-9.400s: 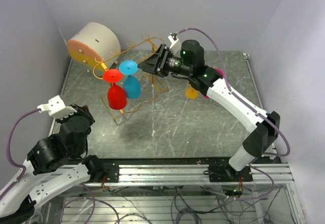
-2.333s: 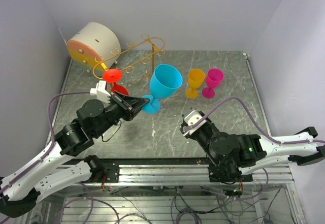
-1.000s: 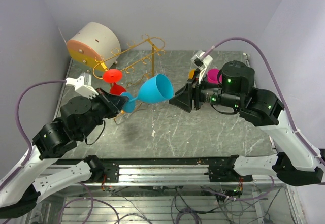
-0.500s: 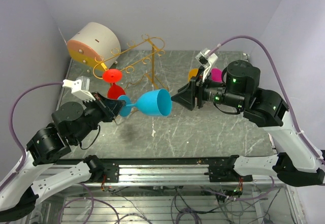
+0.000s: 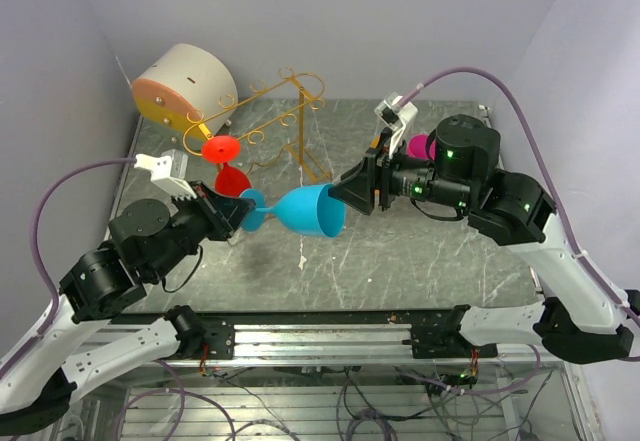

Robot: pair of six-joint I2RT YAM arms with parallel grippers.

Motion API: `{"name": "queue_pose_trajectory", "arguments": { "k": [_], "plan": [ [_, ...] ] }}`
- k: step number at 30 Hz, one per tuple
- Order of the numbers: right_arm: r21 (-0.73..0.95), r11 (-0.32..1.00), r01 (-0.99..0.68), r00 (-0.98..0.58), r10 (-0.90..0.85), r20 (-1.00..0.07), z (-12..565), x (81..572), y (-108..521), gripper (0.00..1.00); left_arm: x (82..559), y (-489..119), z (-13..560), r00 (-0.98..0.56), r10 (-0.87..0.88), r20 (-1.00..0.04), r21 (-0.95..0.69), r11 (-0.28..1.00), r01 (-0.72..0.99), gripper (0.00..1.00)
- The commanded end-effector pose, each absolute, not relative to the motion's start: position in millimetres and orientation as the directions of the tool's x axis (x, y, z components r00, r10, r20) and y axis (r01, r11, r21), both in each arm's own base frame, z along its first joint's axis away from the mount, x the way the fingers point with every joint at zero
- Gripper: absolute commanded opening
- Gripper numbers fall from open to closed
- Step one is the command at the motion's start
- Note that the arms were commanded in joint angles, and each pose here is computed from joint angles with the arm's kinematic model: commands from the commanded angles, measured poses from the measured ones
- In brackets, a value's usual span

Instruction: Take the wine glass off the wine glass rack

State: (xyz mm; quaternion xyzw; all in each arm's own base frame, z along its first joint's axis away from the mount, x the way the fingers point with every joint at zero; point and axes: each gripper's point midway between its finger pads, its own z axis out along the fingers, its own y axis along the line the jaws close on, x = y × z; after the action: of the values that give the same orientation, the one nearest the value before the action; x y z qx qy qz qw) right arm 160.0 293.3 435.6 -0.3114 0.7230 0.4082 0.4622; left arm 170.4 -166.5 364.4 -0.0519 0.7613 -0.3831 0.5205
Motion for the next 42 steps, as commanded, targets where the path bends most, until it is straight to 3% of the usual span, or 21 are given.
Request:
{"name": "queue_pose_trajectory", "arguments": {
  "k": [1,4,5,7,8,13,17,23,29,33,42],
  "plan": [
    [0.304,0.460,-0.834,-0.376,-0.072,-0.924,432,161,298,0.45,170,-176,385,-0.434,-0.493,-0.754,-0.649,0.661,0.377,0.07],
    [0.304,0.468,-0.830,-0.387,-0.091,-0.917,423,164,301,0.41,171,-180,387,-0.436,-0.496,-0.751,-0.654,0.651,0.384,0.07],
    [0.303,0.469,-0.830,-0.390,-0.098,-0.916,420,165,302,0.34,171,-180,388,-0.435,-0.498,-0.750,-0.656,0.648,0.387,0.07],
    [0.297,0.488,-0.821,-0.392,-0.103,-0.914,416,169,302,0.02,174,-182,387,-0.435,-0.495,-0.752,-0.653,0.654,0.382,0.07],
    [0.290,0.508,-0.811,-0.390,-0.101,-0.915,415,173,300,0.00,175,-182,385,-0.436,-0.492,-0.754,-0.649,0.662,0.375,0.10],
    [0.180,0.718,-0.672,-0.369,-0.115,-0.922,410,221,279,0.00,185,-175,369,-0.436,-0.461,-0.773,-0.609,0.732,0.305,0.36],
    [0.157,0.839,-0.521,-0.403,-0.080,-0.912,403,284,248,0.00,191,-159,354,-0.419,-0.453,-0.787,-0.572,0.790,0.221,0.43],
    [0.242,0.934,-0.262,-0.471,0.096,-0.877,392,378,158,0.00,191,-144,356,-0.383,-0.439,-0.813,-0.537,0.819,0.203,0.44],
    [0.278,0.960,0.024,-0.424,0.262,-0.867,395,443,53,0.00,191,-125,350,-0.336,-0.399,-0.853,-0.475,0.861,0.182,0.42],
    [0.179,0.950,0.255,-0.413,0.275,-0.868,378,459,-9,0.00,187,-111,346,-0.296,-0.382,-0.875,-0.445,0.877,0.183,0.41],
    [0.169,0.886,0.431,-0.526,0.399,-0.751,277,450,-74,0.00,187,-78,320,-0.225,-0.354,-0.908,-0.383,0.919,0.097,0.41]
  ]
}}
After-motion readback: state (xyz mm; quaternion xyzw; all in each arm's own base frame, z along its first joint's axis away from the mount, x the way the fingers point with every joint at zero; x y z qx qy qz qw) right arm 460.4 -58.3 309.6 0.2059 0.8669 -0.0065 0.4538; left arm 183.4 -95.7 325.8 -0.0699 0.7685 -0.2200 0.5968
